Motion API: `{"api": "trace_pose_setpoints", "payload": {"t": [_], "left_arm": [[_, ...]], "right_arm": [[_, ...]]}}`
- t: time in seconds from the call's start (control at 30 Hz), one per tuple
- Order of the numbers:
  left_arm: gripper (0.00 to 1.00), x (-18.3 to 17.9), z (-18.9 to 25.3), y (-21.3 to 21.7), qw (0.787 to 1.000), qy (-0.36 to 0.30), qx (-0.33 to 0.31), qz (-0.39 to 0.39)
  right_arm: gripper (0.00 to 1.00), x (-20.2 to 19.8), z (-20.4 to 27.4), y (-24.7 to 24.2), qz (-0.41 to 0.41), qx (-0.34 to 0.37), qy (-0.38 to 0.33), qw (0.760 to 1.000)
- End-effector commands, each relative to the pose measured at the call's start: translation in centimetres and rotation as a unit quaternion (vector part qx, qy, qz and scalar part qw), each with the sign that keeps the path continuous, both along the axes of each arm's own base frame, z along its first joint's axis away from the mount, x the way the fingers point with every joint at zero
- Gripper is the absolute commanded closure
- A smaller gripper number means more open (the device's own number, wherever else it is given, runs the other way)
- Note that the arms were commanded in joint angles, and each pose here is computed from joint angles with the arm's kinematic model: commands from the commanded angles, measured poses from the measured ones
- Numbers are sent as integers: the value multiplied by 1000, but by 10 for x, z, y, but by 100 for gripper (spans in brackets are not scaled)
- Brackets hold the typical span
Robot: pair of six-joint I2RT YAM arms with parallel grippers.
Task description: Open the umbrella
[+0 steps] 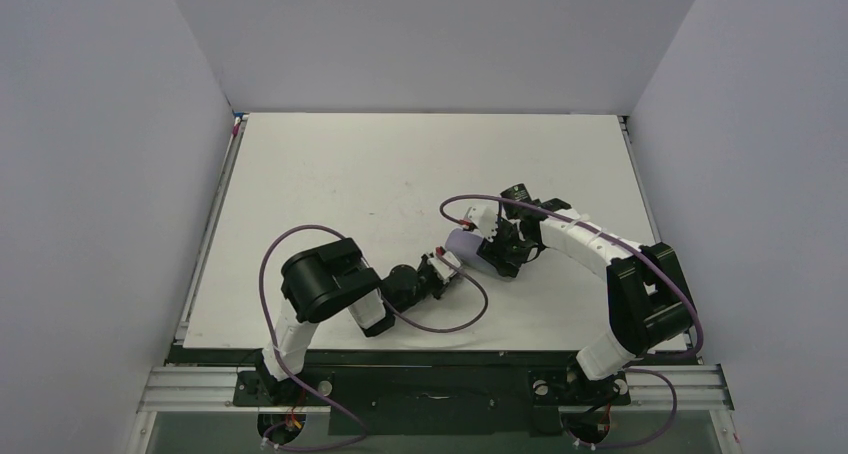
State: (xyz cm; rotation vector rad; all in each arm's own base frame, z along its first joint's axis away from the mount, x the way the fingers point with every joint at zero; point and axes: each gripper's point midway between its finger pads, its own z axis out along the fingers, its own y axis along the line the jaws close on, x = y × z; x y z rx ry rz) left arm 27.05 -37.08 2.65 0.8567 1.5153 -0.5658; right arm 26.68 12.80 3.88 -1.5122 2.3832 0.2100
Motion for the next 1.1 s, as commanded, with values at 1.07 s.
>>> {"api": "trace_pose_setpoints", "payload": {"t": [1.07], "left_arm": [[100,60,32,31,984,29,-76,161]], "right_arm": [[100,-57,-17,-33,34,-37,97,994]]}}
